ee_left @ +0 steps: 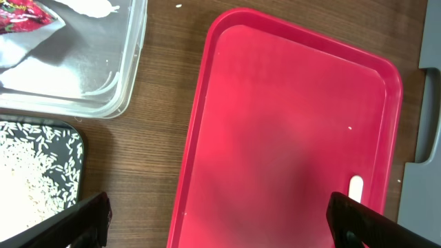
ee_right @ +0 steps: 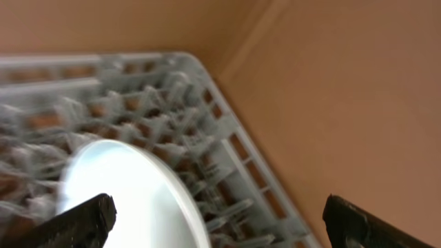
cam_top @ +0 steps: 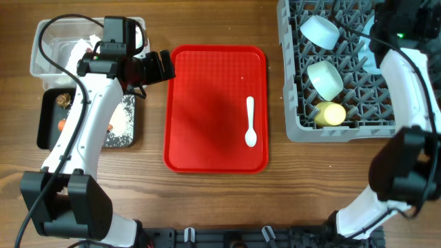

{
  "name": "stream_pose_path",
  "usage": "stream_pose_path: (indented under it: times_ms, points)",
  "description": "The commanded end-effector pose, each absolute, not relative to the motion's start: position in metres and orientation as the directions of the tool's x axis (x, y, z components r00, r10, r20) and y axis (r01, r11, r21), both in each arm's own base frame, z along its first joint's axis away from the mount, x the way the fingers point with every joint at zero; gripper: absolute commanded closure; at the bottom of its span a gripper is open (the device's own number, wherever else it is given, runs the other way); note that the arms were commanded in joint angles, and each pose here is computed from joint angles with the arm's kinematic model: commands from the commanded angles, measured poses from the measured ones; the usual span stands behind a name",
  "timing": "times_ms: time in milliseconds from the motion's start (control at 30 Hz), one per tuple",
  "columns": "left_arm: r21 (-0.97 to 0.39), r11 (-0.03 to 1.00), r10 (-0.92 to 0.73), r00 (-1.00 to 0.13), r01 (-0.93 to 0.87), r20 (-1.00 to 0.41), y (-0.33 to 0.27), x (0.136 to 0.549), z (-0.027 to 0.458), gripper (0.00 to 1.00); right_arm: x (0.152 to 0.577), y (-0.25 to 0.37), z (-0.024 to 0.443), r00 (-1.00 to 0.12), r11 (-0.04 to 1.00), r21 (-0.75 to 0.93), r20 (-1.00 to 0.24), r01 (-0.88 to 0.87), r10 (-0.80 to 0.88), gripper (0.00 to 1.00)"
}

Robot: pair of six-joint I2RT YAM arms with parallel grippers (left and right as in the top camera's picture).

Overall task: Sort waste into correct bins and load items into the dishwasher rack
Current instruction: 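Set the plate upright in the rack and open the right gripper, then move the right gripper to the white spoon and grasp it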

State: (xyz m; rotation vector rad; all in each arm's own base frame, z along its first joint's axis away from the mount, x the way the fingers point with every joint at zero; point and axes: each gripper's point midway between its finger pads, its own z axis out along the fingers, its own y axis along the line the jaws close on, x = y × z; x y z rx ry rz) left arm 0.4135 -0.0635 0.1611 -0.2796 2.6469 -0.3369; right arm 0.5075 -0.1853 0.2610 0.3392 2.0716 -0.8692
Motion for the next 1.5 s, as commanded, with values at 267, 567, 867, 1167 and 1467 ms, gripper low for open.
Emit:
stream_pose_path:
  times_ms: [267, 567, 867, 1167, 1467]
  points:
    - [-0.281, 0.949, -0.258, -0.867, -0.144, -0.426, -0.063, 0.415, 0.166, 0.00, 0.436, 0.039, 0.305, -0.690, 0.847, 0.531, -0.608, 0.014, 0.393, 0.00]
    - [-0.281, 0.949, -0.258, -0.867, -0.144, -0.426, -0.063, 0.415, 0.166, 0.00, 0.371, 0.140, 0.189, -0.908, 0.923, 0.367, -0.415, -0.118, 0.049, 0.04]
    - [-0.281, 0.949, -0.258, -0.867, -0.144, -0.426, -0.063, 0.415, 0.167, 0.00, 0.308, 0.187, 0.089, -0.959, 0.914, 0.349, -0.257, -0.207, -0.119, 0.22]
    - [-0.281, 0.949, -0.258, -0.867, -0.144, -0.426, -0.063, 0.415, 0.166, 0.00, 0.290, 0.193, 0.030, -0.949, 0.930, 0.264, -0.252, -0.257, -0.191, 0.29]
    - [-0.281, 0.949, -0.258, -0.867, -0.144, -0.426, -0.063, 0.415, 0.166, 0.00, 0.297, 0.187, -0.020, -0.965, 0.955, 0.206, -0.200, -0.212, -0.171, 0.29]
